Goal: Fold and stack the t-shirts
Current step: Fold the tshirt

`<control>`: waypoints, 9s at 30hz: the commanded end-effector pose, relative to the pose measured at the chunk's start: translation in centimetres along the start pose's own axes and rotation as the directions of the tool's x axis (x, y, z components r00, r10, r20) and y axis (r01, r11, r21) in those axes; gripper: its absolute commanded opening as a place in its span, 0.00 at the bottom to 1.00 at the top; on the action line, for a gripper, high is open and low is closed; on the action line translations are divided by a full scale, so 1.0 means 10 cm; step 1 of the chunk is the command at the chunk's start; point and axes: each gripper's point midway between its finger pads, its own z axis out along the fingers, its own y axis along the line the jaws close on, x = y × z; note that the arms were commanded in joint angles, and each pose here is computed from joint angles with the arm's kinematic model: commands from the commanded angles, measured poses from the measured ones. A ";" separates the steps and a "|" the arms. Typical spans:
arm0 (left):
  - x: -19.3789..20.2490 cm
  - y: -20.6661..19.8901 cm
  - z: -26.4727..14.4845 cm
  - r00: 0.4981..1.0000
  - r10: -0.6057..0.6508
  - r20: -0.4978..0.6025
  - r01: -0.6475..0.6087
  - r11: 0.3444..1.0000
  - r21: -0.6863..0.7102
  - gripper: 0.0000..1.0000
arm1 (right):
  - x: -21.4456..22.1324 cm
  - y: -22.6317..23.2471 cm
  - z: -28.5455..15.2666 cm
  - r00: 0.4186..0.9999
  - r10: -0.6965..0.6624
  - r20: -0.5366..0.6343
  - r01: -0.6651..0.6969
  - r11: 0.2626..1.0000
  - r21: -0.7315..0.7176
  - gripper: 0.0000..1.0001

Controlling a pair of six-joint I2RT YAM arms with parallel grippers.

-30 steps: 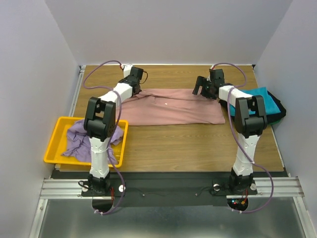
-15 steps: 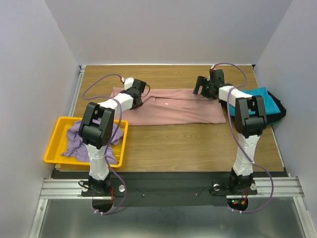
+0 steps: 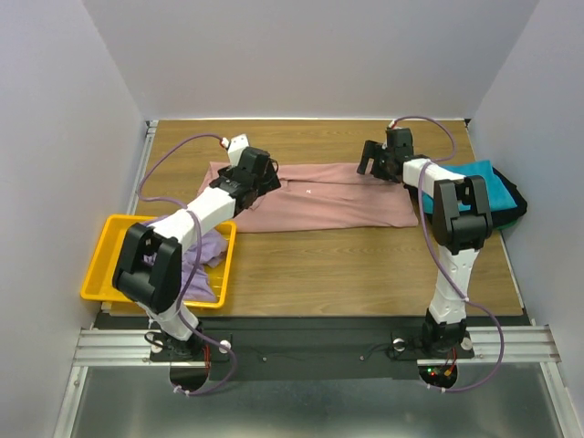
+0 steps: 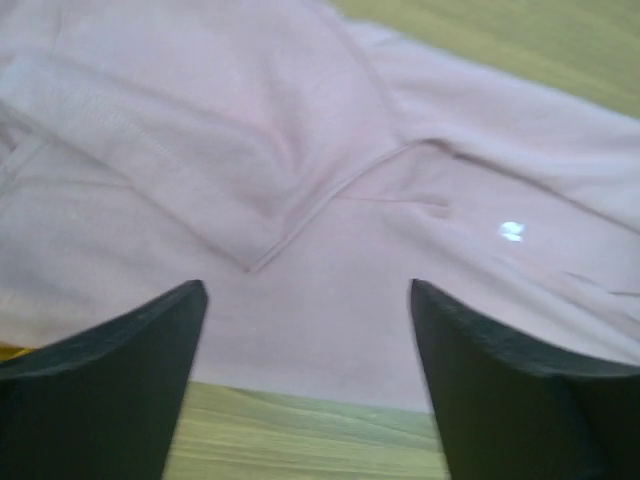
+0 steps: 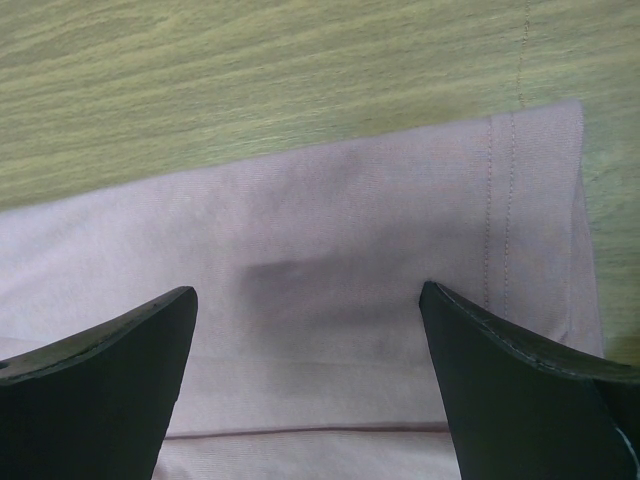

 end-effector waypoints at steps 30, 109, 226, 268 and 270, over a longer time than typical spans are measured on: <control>-0.51 -0.85 1.95 0.983 -0.112 -0.144 0.140 0.969 0.203 0.99 | 0.69 0.02 -0.31 0.985 0.084 -0.150 -0.084 0.996 0.007 1.00; 2.00 -0.37 -2.00 0.954 0.022 -0.300 0.131 0.869 0.478 0.99 | 2.67 0.98 -2.57 0.979 -0.149 -0.143 0.121 0.975 -0.184 1.00; 0.00 -0.52 0.41 0.997 -0.063 -0.042 0.072 0.959 0.274 0.58 | 0.06 1.55 -0.56 0.972 -0.100 0.214 0.101 0.995 0.003 0.45; 0.61 0.56 -0.93 0.986 -0.164 0.005 0.155 0.942 0.297 0.99 | 0.10 2.40 0.01 0.943 -0.259 0.208 0.306 0.922 -0.239 1.00; 0.62 0.55 -0.93 0.987 -0.163 0.002 0.155 0.940 0.303 0.99 | -0.02 2.43 0.02 0.936 -0.257 0.238 0.310 0.925 -0.220 1.00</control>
